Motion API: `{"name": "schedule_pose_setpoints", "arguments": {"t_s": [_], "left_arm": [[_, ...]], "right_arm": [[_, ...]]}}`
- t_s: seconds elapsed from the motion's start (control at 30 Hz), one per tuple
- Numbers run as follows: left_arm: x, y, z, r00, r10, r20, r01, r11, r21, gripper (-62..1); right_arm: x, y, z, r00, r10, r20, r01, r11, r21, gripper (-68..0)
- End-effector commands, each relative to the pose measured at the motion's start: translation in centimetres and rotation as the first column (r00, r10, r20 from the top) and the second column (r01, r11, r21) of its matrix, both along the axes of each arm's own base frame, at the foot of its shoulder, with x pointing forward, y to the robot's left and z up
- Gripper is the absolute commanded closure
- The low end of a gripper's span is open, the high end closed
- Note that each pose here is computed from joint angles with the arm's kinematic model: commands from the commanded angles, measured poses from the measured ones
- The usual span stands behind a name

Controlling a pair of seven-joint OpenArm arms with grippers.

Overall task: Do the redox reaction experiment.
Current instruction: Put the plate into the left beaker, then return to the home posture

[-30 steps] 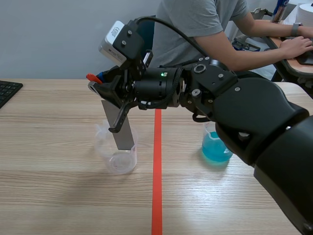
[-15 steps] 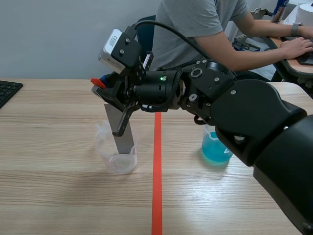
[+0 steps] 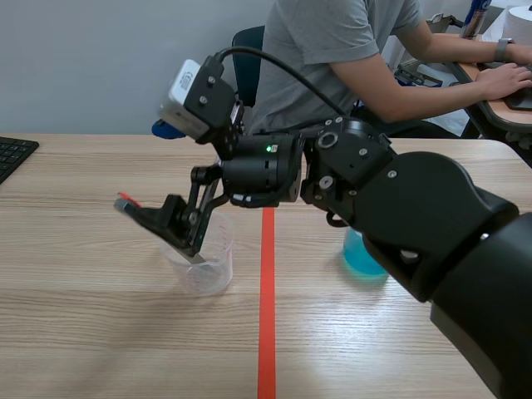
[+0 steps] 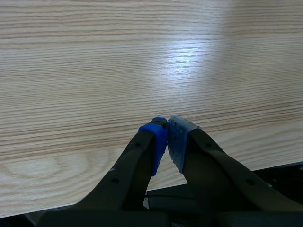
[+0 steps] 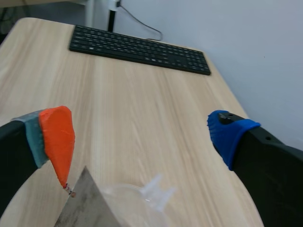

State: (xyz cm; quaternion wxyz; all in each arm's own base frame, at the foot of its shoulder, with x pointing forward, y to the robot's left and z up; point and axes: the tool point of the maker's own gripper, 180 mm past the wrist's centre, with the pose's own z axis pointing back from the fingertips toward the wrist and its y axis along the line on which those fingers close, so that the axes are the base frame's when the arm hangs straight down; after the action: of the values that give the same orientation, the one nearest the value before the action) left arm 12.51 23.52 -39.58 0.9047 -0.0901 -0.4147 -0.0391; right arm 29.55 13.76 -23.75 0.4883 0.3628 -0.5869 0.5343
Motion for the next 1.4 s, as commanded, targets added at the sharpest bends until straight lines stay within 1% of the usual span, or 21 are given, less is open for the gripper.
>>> {"name": "schedule_pose_setpoints", "arguments": {"t_s": [0.0, 0.13, 0.17, 0.2, 0.27, 0.3, 0.37, 0.5, 0.57, 0.67, 0.73, 0.77, 0.8, 0.87, 0.93, 1.0, 1.13, 1.2, 1.23, 1.3, 1.37], "left_arm": [[0.3, 0.1, 0.3, 1.000, 0.007, 0.018, -0.007, 1.000, -0.005, -4.4], [0.3, 0.1, 0.3, 1.000, 0.007, 0.018, -0.007, 1.000, -0.005, -4.5], [0.3, 0.1, 0.3, 1.000, 0.007, 0.018, -0.007, 1.000, -0.005, -4.5], [0.3, 0.1, 0.3, 1.000, 0.007, 0.018, -0.007, 1.000, -0.004, -4.5], [0.3, 0.1, 0.3, 1.000, 0.007, 0.018, -0.007, 1.000, -0.004, -5.8], [0.3, 0.1, 0.3, 1.000, 0.007, 0.017, -0.007, 1.000, -0.003, -8.4], [0.3, 0.1, 0.3, 1.000, 0.007, 0.018, -0.007, 1.000, -0.003, -15.2], [0.3, 0.1, 0.3, 1.000, 0.007, 0.018, -0.007, 1.000, -0.004, -29.6], [0.3, 0.1, 0.3, 1.000, 0.007, 0.018, -0.007, 1.000, -0.004, -36.3], [0.3, 0.1, 0.3, 1.000, 0.007, 0.018, -0.007, 1.000, -0.004, -46.9], [0.3, 0.1, 0.3, 1.000, 0.007, 0.018, -0.007, 1.000, -0.004, -55.0], [0.3, 0.1, 0.3, 1.000, 0.007, 0.018, -0.007, 1.000, -0.004, -59.7], [0.4, 0.1, 0.4, 1.000, 0.008, 0.019, -0.008, 1.000, -0.005, -62.3], [0.3, 0.1, 0.4, 1.000, 0.013, 0.018, -0.013, 1.000, -0.009, -62.3], [0.0, 0.1, 0.3, 1.000, 0.015, 0.013, -0.014, 1.000, -0.010, -62.3], [-0.5, -0.1, 0.3, 1.000, 0.008, 0.005, -0.008, 1.000, -0.020, -62.3], [-1.6, 0.0, 0.1, 1.000, -0.008, -0.024, 0.008, 1.000, -0.015, -62.3], [-1.6, 0.1, 0.6, 1.000, -0.020, -0.001, 0.020, 1.000, -0.013, -62.3], [-1.2, 0.1, 1.3, 0.999, -0.026, 0.032, 0.026, 1.000, -0.016, -62.3], [-0.1, 0.0, 2.7, 0.995, -0.038, 0.090, 0.040, 0.999, -0.017, -62.3], [1.0, 0.0, 4.3, 0.988, -0.057, 0.143, 0.059, 0.998, -0.011, -62.3]], "right_arm": [[-1.2, 1.2, 2.3, 0.998, 0.044, 0.033, -0.046, 0.997, 0.063, -67.9], [-3.1, 1.5, 3.2, 0.997, 0.066, 0.044, -0.070, 0.993, 0.096, -67.9], [-3.6, 1.5, 3.3, 0.996, 0.069, 0.049, -0.073, 0.992, 0.098, -67.9], [-4.1, 1.4, 3.5, 0.996, 0.071, 0.055, -0.076, 0.992, 0.098, -67.9], [-5.1, 1.0, 3.3, 0.996, 0.068, 0.055, -0.072, 0.995, 0.076, -67.9], [-5.5, 0.6, 3.2, 0.997, 0.065, 0.048, -0.068, 0.995, 0.073, -67.9], [-6.3, -0.4, 3.3, 0.998, 0.056, 0.026, -0.058, 0.994, 0.089, -67.9], [-7.5, -3.3, 3.9, 1.000, 0.014, -0.016, -0.012, 0.993, 0.114, -67.9], [-7.6, -5.2, 4.3, 0.999, -0.033, -0.031, 0.037, 0.991, 0.129, -67.9], [-7.6, -8.2, 4.7, 0.992, -0.115, -0.052, 0.121, 0.985, 0.121, -67.9], [-7.5, -10.2, 4.9, 0.982, -0.172, -0.079, 0.180, 0.977, 0.113, -67.9], [-7.4, -11.3, 4.9, 0.974, -0.204, -0.096, 0.214, 0.970, 0.111, -67.9], [-7.4, -12.3, 5.0, 0.967, -0.228, -0.112, 0.240, 0.965, 0.110, -67.9], [-7.5, -14.3, 5.2, 0.951, -0.273, -0.144, 0.289, 0.952, 0.103, -67.9], [-7.5, -16.2, 5.3, 0.930, -0.329, -0.167, 0.347, 0.934, 0.092, -67.9], [-7.4, -18.2, 5.4, 0.904, -0.390, -0.174, 0.407, 0.910, 0.077, -67.9], [-7.6, -21.6, 5.5, 0.849, -0.500, -0.170, 0.512, 0.858, 0.033, -67.9], [-7.9, -23.0, 5.5, 0.818, -0.547, -0.176, 0.558, 0.830, 0.015, -67.9], [-8.0, -23.7, 5.5, 0.801, -0.570, -0.181, 0.581, 0.814, 0.008, -67.9], [-8.5, -24.7, 5.5, 0.773, -0.604, -0.191, 0.614, 0.789, -0.011, -67.9], [-9.0, -25.5, 5.4, 0.750, -0.633, -0.190, 0.639, 0.768, -0.034, -67.9]]}}
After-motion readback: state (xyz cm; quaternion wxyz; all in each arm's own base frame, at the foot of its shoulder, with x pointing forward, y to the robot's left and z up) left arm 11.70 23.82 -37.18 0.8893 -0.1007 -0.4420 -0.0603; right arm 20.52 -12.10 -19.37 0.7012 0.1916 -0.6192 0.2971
